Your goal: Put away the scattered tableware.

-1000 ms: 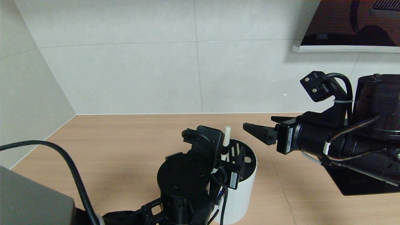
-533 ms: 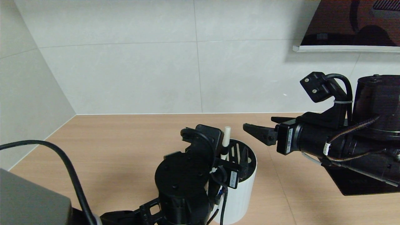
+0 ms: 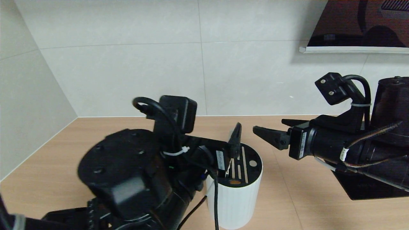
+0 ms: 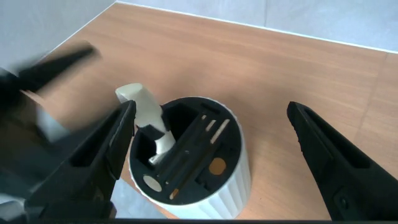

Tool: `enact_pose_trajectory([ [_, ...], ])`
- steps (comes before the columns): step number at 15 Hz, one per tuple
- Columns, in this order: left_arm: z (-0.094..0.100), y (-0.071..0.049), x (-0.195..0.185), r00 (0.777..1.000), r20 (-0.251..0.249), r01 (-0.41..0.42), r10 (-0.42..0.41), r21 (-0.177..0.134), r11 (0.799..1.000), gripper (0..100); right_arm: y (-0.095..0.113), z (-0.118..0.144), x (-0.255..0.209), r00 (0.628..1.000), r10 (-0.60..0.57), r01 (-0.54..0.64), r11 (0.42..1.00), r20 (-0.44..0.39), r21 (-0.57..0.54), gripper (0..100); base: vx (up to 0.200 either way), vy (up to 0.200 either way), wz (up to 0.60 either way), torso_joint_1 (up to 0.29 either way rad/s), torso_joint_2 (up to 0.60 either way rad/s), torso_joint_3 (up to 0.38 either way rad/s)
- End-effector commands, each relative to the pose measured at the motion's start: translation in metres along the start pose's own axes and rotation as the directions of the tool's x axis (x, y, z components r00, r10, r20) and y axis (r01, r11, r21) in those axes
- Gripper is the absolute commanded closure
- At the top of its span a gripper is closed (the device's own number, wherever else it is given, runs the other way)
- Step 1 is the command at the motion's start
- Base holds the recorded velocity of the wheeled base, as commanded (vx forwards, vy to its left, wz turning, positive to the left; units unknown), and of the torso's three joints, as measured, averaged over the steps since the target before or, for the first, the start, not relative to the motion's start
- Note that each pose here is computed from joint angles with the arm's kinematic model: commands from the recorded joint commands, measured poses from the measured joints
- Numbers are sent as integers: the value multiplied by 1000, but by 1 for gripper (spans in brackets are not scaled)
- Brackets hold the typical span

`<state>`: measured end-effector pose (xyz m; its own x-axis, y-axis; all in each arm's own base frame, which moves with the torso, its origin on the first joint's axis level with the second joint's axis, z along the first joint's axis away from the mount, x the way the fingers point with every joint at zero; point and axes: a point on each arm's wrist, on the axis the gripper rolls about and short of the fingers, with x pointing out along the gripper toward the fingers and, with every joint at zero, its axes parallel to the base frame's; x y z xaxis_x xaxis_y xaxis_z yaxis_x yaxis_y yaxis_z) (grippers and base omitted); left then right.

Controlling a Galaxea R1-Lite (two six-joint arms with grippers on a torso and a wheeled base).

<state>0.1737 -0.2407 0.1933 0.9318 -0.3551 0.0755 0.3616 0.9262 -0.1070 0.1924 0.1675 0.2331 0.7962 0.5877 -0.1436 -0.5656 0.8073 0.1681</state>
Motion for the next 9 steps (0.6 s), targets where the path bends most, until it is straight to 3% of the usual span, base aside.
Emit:
enact_pose_trajectory([
  [1, 41, 23, -22, 995, 96, -5, 11, -61, 998, 0, -1, 7, -27, 999, 5, -5, 1000, 52, 4, 0, 0, 0, 0, 0, 0, 0],
  [2, 54, 38, -32, 991, 129, -9, 20, -80, 997, 0, -8, 13, -49, 995, -14, 14, 1000, 102, 10, 0, 0, 0, 0, 0, 0, 0],
  [5, 63, 81, -65, 981, 160, -96, 108, -77, 992, 0, -36, -1, -109, 976, -130, 130, 991, 176, 13, 0, 0, 0, 0, 0, 0, 0],
  [7, 63, 103, -86, 972, 164, -159, 168, -65, 985, 0, -46, -18, -137, 968, -156, 157, 988, 195, 10, 0, 0, 0, 0, 0, 0, 0],
  [8, 68, 124, -107, 953, 195, -229, 232, -40, 973, 0, -50, -23, -161, 944, -209, 211, 977, 254, 18, 0, 0, 0, 0, 0, 0, 0],
  [9, 72, 135, -119, 935, 219, -281, 279, -22, 959, 0, -50, -23, -174, 923, -243, 248, 968, 299, 22, 0, 0, 0, 0, 0, 0, 0],
])
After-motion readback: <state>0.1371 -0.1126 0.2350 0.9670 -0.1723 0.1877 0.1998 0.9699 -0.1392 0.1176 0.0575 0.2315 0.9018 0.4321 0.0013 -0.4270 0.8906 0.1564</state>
